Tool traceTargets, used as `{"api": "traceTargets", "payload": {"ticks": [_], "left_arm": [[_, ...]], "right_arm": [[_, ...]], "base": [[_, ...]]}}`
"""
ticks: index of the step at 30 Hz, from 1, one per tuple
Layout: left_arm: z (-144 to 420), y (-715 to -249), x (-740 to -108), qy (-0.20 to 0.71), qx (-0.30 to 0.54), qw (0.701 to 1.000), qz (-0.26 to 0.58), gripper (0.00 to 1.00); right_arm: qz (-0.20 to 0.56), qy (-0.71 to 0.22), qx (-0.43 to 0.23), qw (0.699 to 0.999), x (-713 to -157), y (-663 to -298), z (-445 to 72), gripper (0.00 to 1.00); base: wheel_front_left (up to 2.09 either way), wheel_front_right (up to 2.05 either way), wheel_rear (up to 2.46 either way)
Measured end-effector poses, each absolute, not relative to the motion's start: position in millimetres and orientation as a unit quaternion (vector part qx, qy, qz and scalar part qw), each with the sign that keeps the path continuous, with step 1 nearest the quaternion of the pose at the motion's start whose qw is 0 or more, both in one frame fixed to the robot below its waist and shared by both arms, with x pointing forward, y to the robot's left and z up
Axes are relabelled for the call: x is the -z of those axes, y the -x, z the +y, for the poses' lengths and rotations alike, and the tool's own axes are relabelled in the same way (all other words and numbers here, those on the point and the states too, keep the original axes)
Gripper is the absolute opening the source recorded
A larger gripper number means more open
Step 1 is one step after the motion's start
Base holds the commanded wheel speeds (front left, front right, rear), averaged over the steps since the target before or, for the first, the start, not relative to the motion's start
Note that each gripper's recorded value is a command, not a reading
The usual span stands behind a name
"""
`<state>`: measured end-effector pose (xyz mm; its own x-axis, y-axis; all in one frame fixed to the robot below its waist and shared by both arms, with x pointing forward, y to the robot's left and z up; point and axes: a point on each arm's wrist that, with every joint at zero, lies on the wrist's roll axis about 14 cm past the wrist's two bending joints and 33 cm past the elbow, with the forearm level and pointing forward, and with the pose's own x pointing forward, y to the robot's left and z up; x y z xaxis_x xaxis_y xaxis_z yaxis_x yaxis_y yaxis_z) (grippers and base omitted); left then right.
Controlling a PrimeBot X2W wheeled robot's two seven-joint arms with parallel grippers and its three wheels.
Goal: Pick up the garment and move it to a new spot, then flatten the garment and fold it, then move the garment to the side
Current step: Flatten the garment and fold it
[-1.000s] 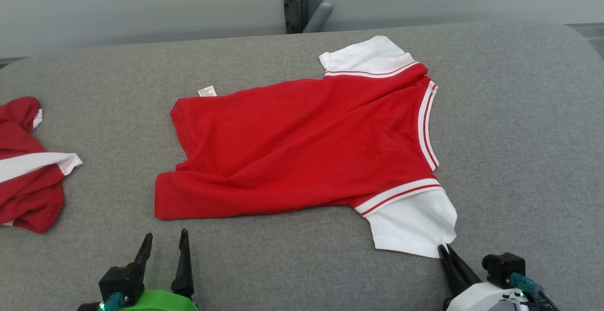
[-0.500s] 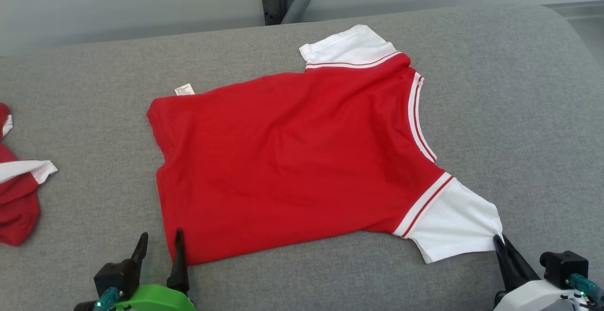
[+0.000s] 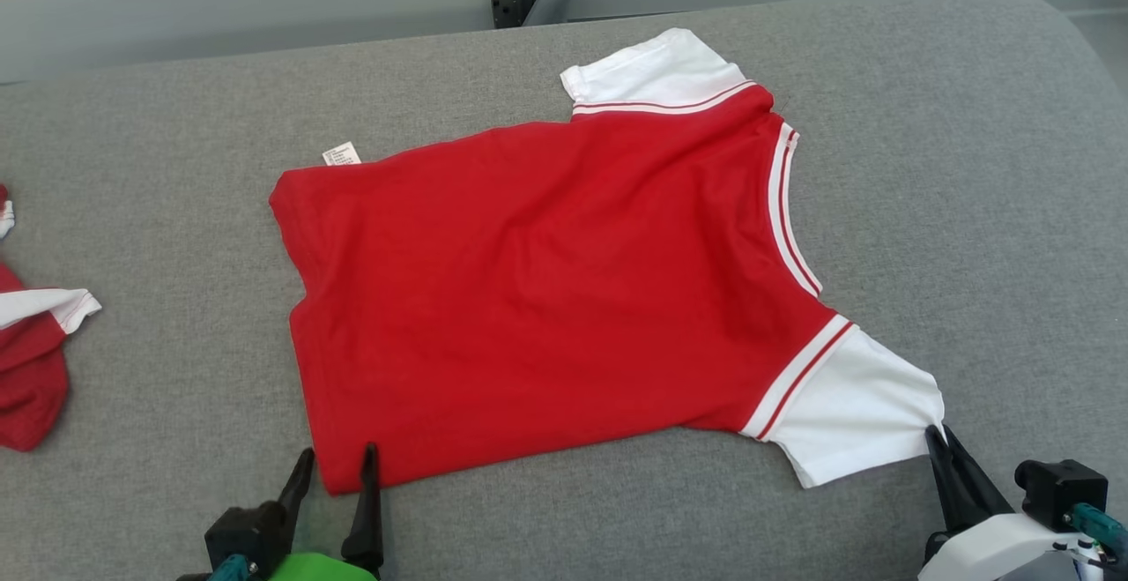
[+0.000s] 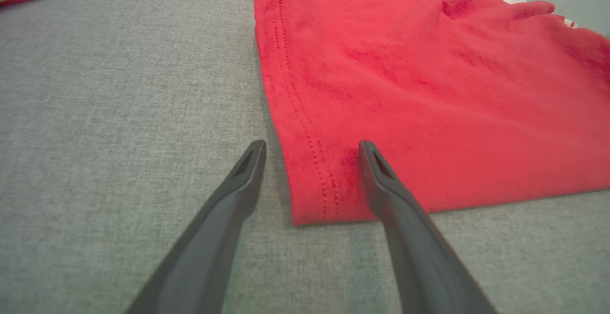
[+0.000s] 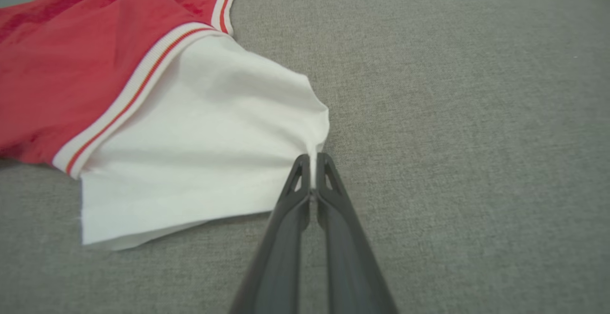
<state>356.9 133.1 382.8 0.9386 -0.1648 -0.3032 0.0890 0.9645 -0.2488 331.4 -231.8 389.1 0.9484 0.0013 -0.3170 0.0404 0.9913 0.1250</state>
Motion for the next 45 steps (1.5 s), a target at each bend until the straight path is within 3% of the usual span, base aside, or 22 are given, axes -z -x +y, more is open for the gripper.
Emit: {"api": "traceTargets", "payload": {"ticks": [13, 18, 26, 35, 45], "left_arm": [[107, -343, -388, 0.132, 0.107, 0.972, 0.163, 1.0], [80, -350, -413, 0.144, 0.152, 0.97, 0.126, 1.0], [85, -352, -411, 0.127, 0.157, 0.971, 0.129, 1.0], [135, -369, -417, 0.096, 0.085, 0.986, 0.106, 1.0], [174, -363, -395, 0.064, 0.011, 0.988, 0.138, 1.0]], "right_arm": [[0.151, -0.06, 0.003, 0.987, -395, -334, -230, 0.0], [0.146, -0.059, 0.004, 0.988, -398, -334, -231, 0.0], [0.14, -0.063, -0.003, 0.988, -401, -337, -225, 0.0], [0.131, -0.065, 0.001, 0.989, -406, -340, -226, 0.0], [0.133, -0.066, 0.002, 0.989, -404, -339, -226, 0.0]], "base": [[0.0, 0.0, 0.0], [0.0, 0.0, 0.0], [0.0, 0.0, 0.0], [0.0, 0.0, 0.0], [0.0, 0.0, 0.0]]}}
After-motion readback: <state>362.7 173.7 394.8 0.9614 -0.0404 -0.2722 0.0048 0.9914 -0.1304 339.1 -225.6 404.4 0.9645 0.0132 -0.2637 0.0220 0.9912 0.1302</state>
